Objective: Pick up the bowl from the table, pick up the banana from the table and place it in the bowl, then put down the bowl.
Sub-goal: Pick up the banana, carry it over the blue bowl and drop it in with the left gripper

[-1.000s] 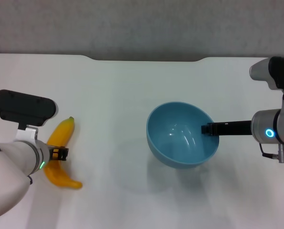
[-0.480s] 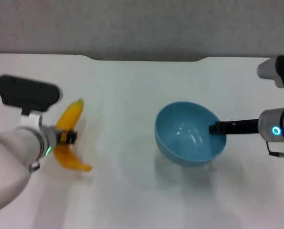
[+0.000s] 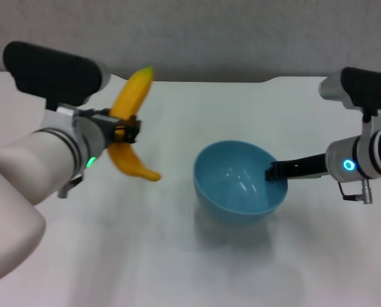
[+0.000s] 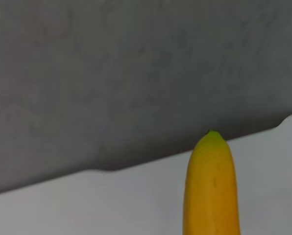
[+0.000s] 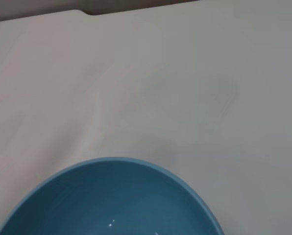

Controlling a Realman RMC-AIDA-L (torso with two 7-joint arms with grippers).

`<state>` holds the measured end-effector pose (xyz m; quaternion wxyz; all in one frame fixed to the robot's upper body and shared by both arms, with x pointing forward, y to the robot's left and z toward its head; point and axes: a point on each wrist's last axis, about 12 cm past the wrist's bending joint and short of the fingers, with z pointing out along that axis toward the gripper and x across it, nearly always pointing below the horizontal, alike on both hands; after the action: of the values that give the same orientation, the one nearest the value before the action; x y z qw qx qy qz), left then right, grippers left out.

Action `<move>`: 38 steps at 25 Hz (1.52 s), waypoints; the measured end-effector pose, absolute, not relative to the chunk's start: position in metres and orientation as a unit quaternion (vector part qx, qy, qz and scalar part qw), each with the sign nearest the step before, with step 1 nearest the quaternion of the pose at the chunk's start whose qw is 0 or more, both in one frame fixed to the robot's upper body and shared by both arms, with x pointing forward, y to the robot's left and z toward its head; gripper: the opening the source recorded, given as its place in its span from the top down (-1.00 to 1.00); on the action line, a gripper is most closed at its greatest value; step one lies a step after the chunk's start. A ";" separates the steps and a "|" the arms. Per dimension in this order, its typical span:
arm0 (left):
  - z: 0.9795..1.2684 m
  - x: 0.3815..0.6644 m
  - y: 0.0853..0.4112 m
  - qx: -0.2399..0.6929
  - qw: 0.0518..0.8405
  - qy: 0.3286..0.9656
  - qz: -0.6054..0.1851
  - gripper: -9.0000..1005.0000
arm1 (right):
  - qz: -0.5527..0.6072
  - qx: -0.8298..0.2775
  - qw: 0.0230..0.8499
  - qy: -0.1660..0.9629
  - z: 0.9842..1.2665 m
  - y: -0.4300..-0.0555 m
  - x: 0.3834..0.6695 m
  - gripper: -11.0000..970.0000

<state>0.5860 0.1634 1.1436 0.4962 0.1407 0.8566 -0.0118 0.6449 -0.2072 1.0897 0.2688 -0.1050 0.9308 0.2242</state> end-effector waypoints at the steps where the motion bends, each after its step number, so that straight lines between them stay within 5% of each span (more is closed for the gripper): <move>1: 1.147 0.584 0.159 0.145 0.502 0.852 -0.021 0.02 | 0.225 -0.108 0.269 0.930 1.091 -0.205 0.646 0.88; 13: 1.151 0.566 0.117 0.179 0.538 0.811 -0.139 0.01 | 0.235 -0.129 0.275 0.923 1.101 -0.177 0.655 0.86; 38: 1.112 0.553 0.112 0.222 0.544 0.785 -0.194 0.02 | 0.239 -0.151 0.276 0.919 1.103 -0.162 0.655 0.83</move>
<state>0.5526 0.1117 1.1120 0.5442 0.2221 0.7854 -0.1941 0.6549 -0.1617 1.1032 0.2760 -0.1508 0.9186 0.2394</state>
